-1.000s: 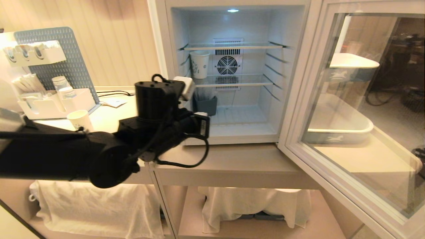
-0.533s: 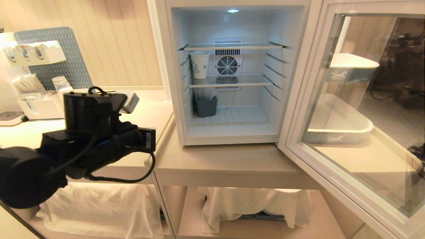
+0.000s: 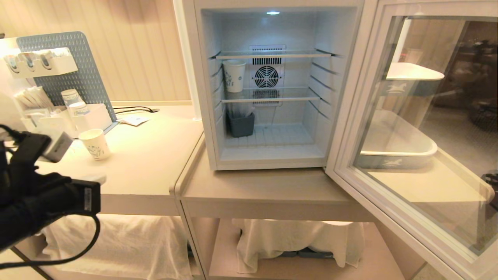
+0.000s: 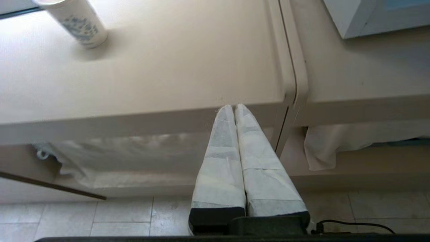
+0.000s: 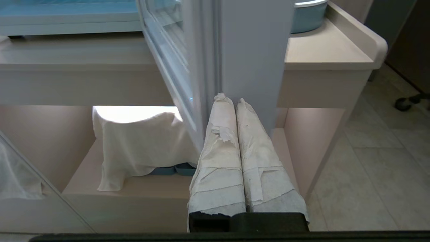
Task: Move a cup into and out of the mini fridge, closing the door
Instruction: Put the paper cup in the freezer
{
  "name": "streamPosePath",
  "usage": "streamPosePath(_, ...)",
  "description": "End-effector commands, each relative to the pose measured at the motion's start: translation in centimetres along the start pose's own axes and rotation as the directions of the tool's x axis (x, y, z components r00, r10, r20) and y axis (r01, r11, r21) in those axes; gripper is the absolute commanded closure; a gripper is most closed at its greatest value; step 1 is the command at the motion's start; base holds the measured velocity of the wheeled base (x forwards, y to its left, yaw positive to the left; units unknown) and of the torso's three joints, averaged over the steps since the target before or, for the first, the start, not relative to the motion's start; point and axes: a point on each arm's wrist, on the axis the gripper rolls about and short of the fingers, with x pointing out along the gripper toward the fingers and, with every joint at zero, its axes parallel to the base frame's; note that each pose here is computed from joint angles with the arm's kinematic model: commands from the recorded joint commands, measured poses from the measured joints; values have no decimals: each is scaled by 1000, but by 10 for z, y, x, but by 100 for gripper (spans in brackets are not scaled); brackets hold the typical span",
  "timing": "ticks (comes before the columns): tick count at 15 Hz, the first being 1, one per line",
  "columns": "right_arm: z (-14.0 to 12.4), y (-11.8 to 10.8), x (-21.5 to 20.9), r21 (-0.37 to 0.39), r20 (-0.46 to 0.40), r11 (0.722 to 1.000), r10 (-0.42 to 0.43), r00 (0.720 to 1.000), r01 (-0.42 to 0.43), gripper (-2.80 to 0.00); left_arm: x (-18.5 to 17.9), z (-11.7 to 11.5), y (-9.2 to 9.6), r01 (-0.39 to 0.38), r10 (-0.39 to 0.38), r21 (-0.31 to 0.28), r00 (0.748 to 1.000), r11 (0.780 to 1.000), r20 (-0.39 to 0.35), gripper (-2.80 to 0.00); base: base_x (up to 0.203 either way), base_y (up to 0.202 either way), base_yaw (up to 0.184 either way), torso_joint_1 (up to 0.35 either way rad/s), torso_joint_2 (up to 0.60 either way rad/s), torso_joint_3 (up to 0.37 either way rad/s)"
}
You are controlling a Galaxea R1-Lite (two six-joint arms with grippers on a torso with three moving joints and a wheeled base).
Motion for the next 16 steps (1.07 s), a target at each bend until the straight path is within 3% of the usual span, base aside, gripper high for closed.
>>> streamPosePath(1, 0, 0, 0, 0, -1, 1000, 0, 1000, 0, 0, -47, -14, 7, -42, 44, -21, 995, 999, 90, 0, 0, 0, 0, 0, 0, 0)
streamPosePath(3, 0, 0, 0, -1, 0, 1000, 0, 1000, 0, 0, -78, -35, 10, -76, 79, -43, 995, 996, 56, 0, 0, 0, 0, 0, 0, 0)
streamPosePath(6, 0, 0, 0, 0, -1, 1000, 0, 1000, 0, 0, -113, -58, 7, -52, 54, -39, 996, 998, 71, 0, 0, 0, 0, 0, 0, 0)
streamPosePath(8, 0, 0, 0, 0, -1, 1000, 0, 1000, 0, 0, -128, -76, 3, -41, 35, 49, 992, 998, 119, 0, 0, 0, 0, 0, 0, 0)
streamPosePath(9, 0, 0, 0, 0, -1, 1000, 0, 1000, 0, 0, -128, -93, 0, -30, 21, 80, 994, 996, 105, 0, 0, 0, 0, 0, 0, 0)
streamPosePath(11, 0, 0, 0, 0, -1, 1000, 0, 1000, 0, 0, -137, -118, -4, -29, 13, 94, 986, 995, 165, 0, 0, 0, 0, 0, 0, 0)
streamPosePath(13, 0, 0, 0, 0, 0, 1000, 0, 1000, 0, 0, -141, -146, -9, -37, 20, 82, 979, 996, 203, 0, 0, 0, 0, 0, 0, 0)
streamPosePath(16, 0, 0, 0, 0, -2, 1000, 0, 1000, 0, 0, -144, -171, -13, -29, 31, -10, 973, 1000, 228, 0, 0, 0, 0, 0, 0, 0)
